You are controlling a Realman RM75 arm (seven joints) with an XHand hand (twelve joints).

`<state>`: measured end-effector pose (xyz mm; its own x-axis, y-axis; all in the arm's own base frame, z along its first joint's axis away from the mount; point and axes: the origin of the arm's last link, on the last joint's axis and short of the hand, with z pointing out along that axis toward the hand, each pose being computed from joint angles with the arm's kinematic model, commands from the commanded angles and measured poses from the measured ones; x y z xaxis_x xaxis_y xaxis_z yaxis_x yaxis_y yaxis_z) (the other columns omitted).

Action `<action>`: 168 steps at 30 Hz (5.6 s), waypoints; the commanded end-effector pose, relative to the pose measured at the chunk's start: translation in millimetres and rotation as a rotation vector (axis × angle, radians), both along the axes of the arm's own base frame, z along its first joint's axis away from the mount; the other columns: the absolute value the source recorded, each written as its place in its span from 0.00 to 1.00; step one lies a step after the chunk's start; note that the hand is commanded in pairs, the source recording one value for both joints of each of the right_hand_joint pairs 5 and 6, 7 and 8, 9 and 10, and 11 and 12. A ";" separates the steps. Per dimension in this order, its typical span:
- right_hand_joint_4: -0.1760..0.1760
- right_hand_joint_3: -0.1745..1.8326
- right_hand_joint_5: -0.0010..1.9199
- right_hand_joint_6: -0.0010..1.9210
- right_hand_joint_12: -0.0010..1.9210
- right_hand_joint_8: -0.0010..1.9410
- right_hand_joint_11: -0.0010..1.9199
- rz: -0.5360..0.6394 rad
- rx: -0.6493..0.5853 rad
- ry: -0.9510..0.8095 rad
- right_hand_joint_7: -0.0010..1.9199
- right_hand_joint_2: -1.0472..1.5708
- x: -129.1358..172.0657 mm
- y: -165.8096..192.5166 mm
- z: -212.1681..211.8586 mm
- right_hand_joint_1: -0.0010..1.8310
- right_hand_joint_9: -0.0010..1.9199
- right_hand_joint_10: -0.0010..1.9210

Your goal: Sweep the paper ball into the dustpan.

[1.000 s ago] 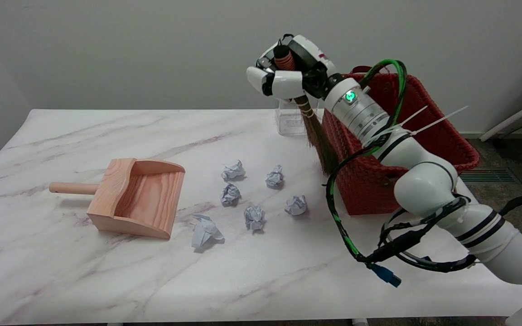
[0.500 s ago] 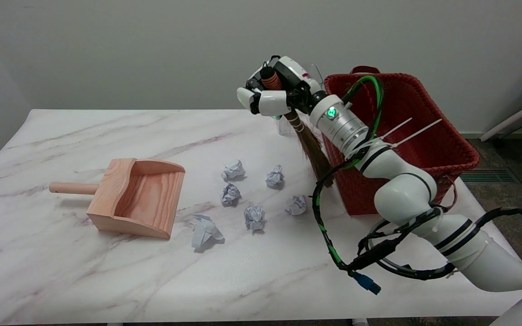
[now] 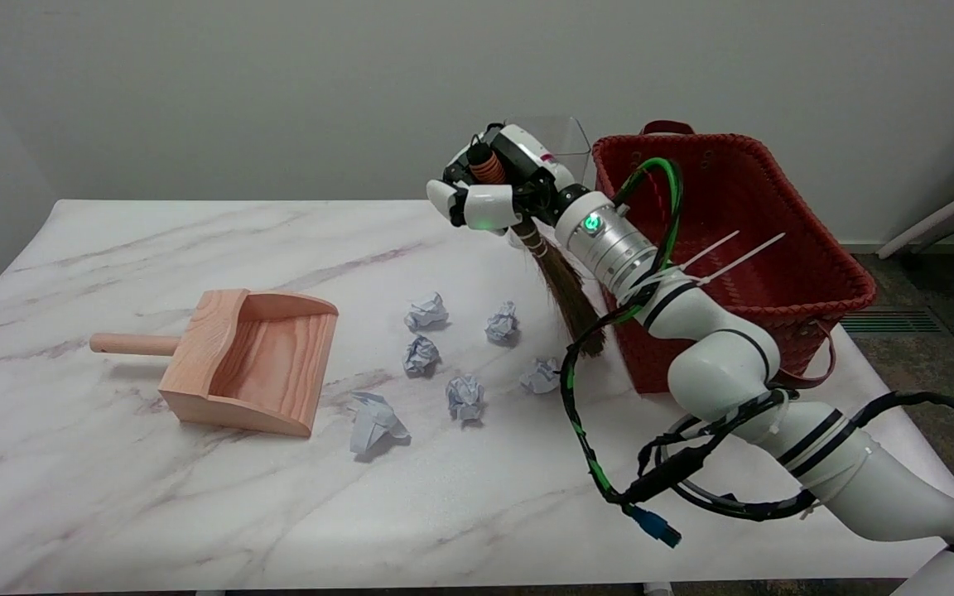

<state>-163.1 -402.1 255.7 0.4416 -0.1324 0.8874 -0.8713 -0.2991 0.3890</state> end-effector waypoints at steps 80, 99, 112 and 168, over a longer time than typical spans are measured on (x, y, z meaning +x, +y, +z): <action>0.50 0.66 1.00 1.00 0.96 0.99 0.96 -0.109 0.277 -0.169 1.00 0.86 -17.6 -23.8 -161.3 0.58 1.00 1.00; 0.50 0.69 1.00 1.00 0.96 0.99 0.96 -0.085 0.303 -0.235 1.00 0.86 9.7 -41.9 -166.5 0.58 1.00 1.00; 0.50 0.69 1.00 1.00 0.96 0.99 0.96 -0.079 0.207 -0.199 1.00 0.86 -0.3 -44.1 -112.8 0.57 1.00 1.00; 0.50 0.68 1.00 1.00 0.95 0.99 0.95 -0.208 0.259 -0.262 1.00 0.88 -28.0 -59.0 -179.7 0.58 1.00 1.00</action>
